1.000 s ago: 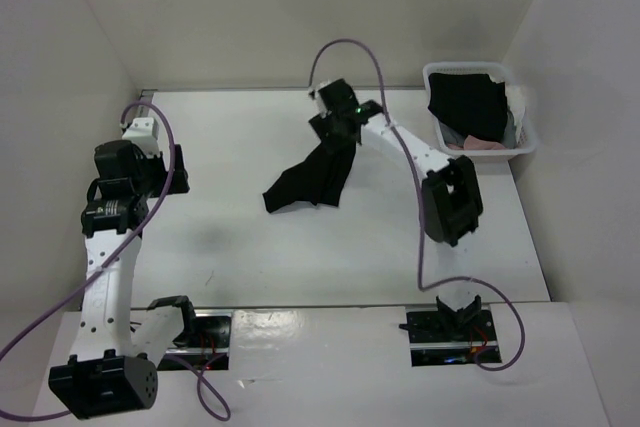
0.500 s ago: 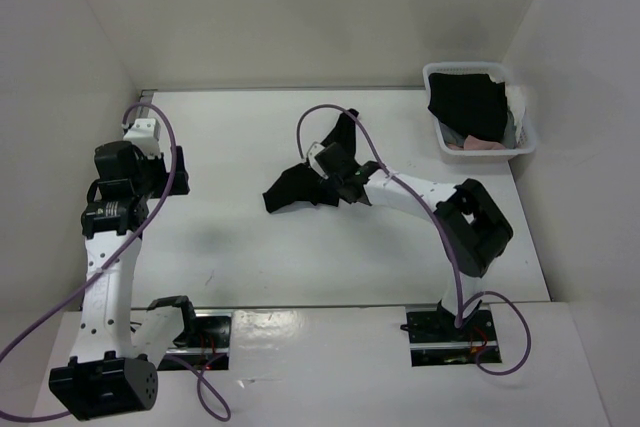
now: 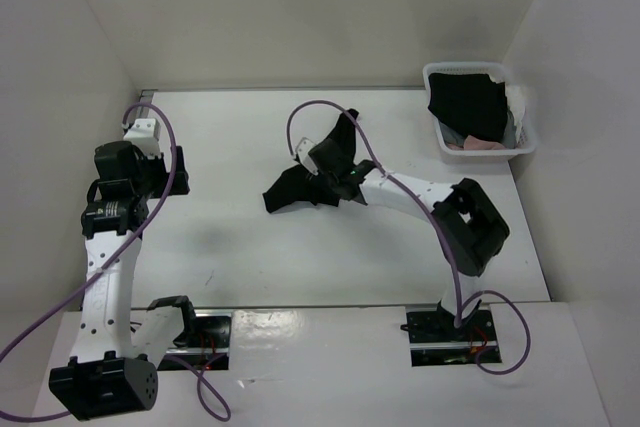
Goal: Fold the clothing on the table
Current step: Flatten the skirt out
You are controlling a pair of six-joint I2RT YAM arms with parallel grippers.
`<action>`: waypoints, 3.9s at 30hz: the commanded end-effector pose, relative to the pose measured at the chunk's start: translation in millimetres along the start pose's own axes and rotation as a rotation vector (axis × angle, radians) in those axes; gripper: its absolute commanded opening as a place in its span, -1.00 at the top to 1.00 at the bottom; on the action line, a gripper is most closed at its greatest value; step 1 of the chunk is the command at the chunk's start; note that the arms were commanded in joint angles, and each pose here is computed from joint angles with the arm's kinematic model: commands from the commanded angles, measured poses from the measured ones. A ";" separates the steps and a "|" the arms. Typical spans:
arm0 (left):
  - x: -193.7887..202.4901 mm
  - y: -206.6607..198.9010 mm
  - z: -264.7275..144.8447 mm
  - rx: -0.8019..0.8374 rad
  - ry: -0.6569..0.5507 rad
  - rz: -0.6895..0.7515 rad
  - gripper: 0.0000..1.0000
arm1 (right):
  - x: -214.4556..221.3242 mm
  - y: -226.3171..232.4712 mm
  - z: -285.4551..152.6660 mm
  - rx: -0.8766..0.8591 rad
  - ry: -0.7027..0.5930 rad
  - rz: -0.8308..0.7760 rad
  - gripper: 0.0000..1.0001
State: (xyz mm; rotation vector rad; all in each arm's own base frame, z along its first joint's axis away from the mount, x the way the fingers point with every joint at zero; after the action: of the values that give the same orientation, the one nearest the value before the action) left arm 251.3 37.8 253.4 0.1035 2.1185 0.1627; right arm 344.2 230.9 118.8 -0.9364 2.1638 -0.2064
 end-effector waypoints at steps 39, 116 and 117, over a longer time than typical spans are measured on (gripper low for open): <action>-3.0 0.8 -2.6 -0.001 -0.030 0.009 -1.00 | -8.0 23.4 43.0 -0.004 -0.015 -0.032 -0.08; -0.1 5.1 -5.9 -0.043 -0.037 0.009 -1.00 | -257.7 15.1 110.4 0.038 -0.507 0.109 0.76; -0.1 5.1 -5.9 -0.043 -0.037 0.009 -1.00 | -255.3 19.4 117.7 0.035 -0.516 0.130 0.34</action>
State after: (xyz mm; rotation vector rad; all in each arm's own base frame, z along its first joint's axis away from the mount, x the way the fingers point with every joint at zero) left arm 242.4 39.4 255.0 0.0897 2.0951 0.1936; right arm 523.9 432.6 169.8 -0.7662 1.7789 0.0478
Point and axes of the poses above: each gripper's point midway between its finger pads, its own z axis out along the fingers, its own y axis along the line the jaws close on, x = y × z, the point moved 4 cm from there along -z, back along the fingers, and after that the axes turned 11 degrees about z, right-handed, at the moved point
